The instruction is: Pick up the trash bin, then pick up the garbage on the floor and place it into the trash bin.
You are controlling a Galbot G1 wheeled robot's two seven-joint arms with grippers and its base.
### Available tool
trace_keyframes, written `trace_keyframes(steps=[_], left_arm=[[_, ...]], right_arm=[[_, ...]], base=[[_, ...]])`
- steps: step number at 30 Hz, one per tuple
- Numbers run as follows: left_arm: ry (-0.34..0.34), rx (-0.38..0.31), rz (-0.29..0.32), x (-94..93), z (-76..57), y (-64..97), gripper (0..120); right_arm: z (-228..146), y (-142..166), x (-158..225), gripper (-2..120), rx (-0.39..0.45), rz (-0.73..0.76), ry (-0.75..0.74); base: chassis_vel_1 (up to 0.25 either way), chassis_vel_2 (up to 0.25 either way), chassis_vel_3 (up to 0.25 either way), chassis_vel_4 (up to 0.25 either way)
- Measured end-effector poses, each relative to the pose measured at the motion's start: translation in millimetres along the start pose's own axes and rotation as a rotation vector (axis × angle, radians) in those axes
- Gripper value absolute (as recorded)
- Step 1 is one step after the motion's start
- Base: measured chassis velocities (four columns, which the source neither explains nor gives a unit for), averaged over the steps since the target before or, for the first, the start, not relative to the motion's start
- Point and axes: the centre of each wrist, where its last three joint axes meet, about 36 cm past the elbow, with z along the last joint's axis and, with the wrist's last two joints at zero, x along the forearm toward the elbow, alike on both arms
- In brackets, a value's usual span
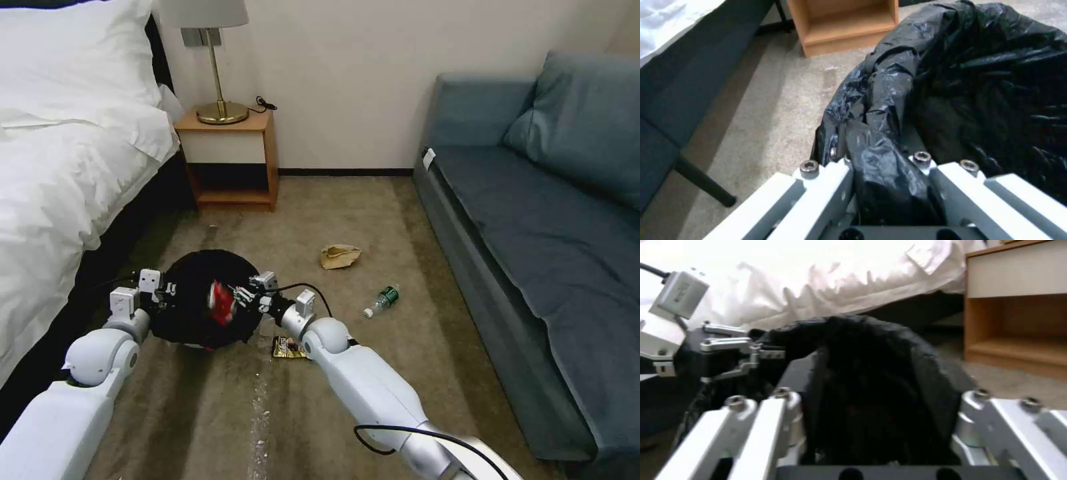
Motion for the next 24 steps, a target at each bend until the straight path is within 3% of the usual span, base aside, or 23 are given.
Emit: trace_keyframes(steps=[5,8,10,12,17,24], left_arm=[[-0.001,-0.007,-0.014,2.3,-0.5,4.7,4],[-0.001,-0.011,-0.021,3.2,-0.9,7.7,4],[-0.002,-0.025,-0.04,6.3,-2.1,17.0,4],[-0.003,-0.031,-0.048,8.0,-2.7,21.0,4],[-0.01,-0.043,-0.06,13.6,-6.4,29.3,4],[-0.016,-0.044,-0.066,16.6,-2.7,32.4,4]], right_arm=[[-1.3,-35.3,32.2,77,0.032,0.062,0.029],[2.2,-45.0,41.4,80,0.037,0.076,0.047],[16.7,-69.8,65.5,93,0.049,0.113,0.105],[25.2,-78.4,74.7,98,0.061,0.127,0.135],[60.9,-94.6,103.7,100,0.108,0.167,0.284],[91.1,-84.0,121.1,100,0.118,0.191,0.392]], base=[[0.0,0.0,0.0,0.0],[0.0,0.0,0.0,0.0],[0.0,0.0,0.0,0.0],[0.0,0.0,0.0,0.0],[0.0,0.0,0.0,0.0],[0.0,0.0,0.0,0.0]])
